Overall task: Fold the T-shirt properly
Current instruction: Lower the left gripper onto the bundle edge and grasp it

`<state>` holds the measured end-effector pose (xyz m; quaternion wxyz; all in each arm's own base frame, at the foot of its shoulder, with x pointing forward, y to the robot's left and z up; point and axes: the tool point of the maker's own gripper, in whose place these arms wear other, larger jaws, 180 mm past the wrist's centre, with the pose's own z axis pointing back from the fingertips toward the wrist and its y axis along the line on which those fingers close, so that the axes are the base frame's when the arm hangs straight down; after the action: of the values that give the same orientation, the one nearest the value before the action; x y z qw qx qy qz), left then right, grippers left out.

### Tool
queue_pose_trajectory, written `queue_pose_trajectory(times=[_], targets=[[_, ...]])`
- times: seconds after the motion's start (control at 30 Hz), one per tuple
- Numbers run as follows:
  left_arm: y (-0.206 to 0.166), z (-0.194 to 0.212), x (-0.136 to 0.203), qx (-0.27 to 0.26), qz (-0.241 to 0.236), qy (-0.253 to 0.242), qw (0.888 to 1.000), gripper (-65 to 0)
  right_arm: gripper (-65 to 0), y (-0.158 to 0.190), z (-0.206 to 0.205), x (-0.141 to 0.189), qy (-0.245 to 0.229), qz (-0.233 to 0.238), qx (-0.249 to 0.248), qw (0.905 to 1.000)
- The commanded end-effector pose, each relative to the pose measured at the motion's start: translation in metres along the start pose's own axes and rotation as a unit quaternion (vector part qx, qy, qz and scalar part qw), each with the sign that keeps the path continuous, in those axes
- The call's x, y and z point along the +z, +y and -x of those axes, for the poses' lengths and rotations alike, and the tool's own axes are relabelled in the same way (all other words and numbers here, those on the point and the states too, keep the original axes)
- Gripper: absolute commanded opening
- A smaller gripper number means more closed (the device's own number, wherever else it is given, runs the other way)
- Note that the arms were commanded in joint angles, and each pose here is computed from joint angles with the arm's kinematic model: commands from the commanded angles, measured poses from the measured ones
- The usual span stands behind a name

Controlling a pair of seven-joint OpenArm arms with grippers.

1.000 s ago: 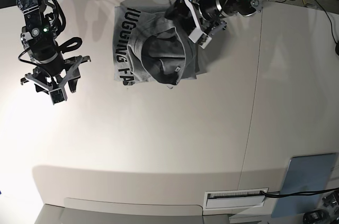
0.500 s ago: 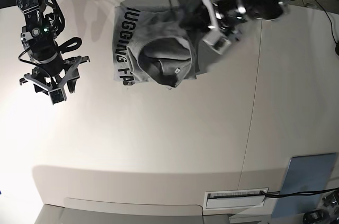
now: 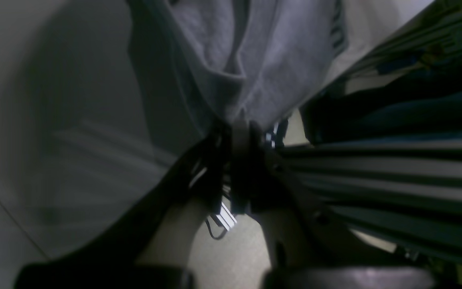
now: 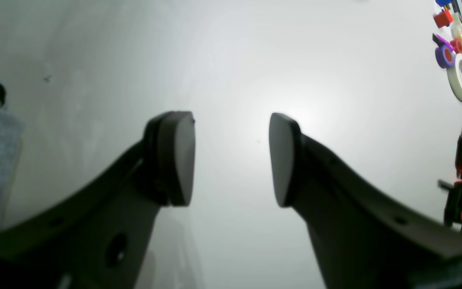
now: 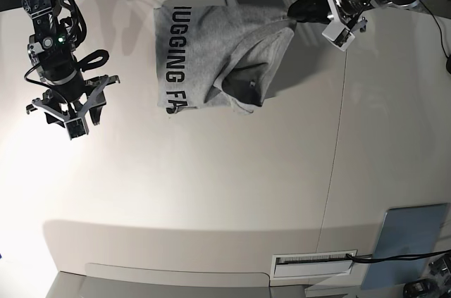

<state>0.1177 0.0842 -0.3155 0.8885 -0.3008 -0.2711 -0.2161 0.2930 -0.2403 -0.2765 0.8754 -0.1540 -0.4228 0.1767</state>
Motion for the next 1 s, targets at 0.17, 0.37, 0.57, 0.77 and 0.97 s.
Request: queue_pose_trajectory(times=[0.17, 0.37, 0.57, 0.77, 0.97], targets=[[-0.003, -0.005, 0.001, -0.024, 0.008, -0.014, 1.0, -29.8, -35.6, -0.011, -0.012, 0.003, -0.021, 0.015, 0.007, 0.9996], [0.025, -0.057, 0.007, -0.024, -0.063, -0.132, 0.989, -28.3, -35.6, -0.011, -0.012, 0.003, -0.019, 0.015, 0.006, 0.9997], [0.047, -0.108, -0.006, -0.009, -0.063, -0.213, 0.975, -29.6, -35.6, -0.01, -0.01, 0.003, -0.015, 0.014, 0.005, 0.9998], [0.066, -0.121, -0.074, 0.025, -0.008, -0.175, 0.984, -29.6, -35.6, -0.01, -0.01, 0.003, -0.014, 0.014, 0.005, 0.9998], [0.087, -0.132, -0.11, 0.05, 0.019, -0.14, 0.989, -29.6, -35.6, -0.01, -0.009, 0.003, -0.012, 0.014, 0.005, 0.9998]])
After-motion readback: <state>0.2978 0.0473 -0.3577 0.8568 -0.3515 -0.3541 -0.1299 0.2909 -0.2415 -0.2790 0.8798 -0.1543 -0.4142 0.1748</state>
